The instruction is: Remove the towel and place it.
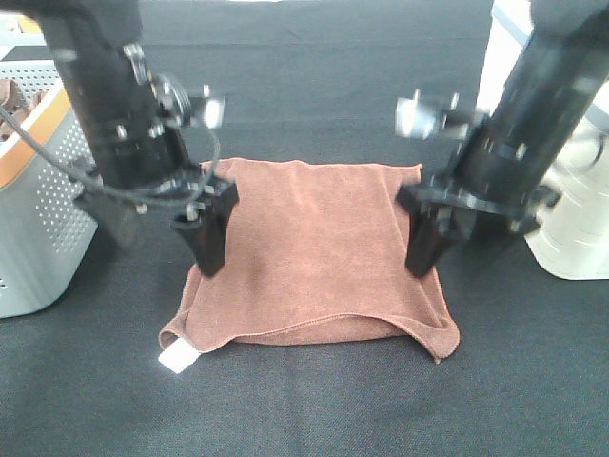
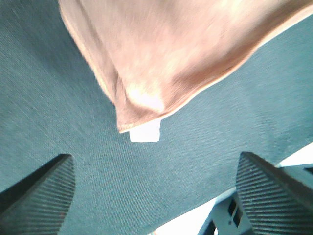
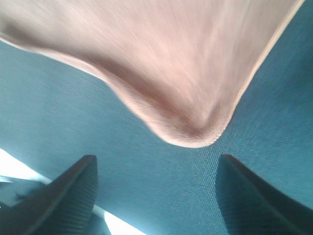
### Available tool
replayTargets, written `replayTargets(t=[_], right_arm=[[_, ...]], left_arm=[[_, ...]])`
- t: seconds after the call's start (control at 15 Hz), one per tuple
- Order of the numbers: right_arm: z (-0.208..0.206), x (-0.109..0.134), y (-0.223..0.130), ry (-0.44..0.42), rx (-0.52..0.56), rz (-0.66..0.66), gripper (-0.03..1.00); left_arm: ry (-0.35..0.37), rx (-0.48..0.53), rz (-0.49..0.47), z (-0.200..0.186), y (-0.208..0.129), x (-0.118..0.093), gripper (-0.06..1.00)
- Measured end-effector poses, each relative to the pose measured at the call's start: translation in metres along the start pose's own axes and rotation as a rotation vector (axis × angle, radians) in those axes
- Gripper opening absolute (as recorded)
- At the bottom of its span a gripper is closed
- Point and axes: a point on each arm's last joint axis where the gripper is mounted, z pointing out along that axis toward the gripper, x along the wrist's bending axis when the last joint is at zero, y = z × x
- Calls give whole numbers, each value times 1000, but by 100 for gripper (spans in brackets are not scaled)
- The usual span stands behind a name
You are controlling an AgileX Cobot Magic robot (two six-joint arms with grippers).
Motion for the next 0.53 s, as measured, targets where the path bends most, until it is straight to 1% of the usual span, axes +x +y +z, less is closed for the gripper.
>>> replayTargets(t=[0.07, 0.2, 0.33, 0.4, 0.47, 0.53], right_arm=[[-15, 6, -4, 3, -40, -12, 66], [-46, 18, -22, 13, -94, -44, 66], [-73, 28, -41, 15, -149, -76, 66], [-83, 32, -49, 15, -179, -90, 66], [-93, 35, -58, 14, -204, -103, 66], [-107, 41, -73, 14, -228, -124, 66]], left_arm=[[-3, -34, 7, -13, -4, -2, 84], [-1, -158, 29, -57, -20, -9, 84], [23, -287, 34, -101, -43, -12, 83], [28, -350, 32, -121, -60, -14, 83], [38, -389, 27, -134, -79, -13, 83], [63, -433, 13, -144, -111, -10, 83]])
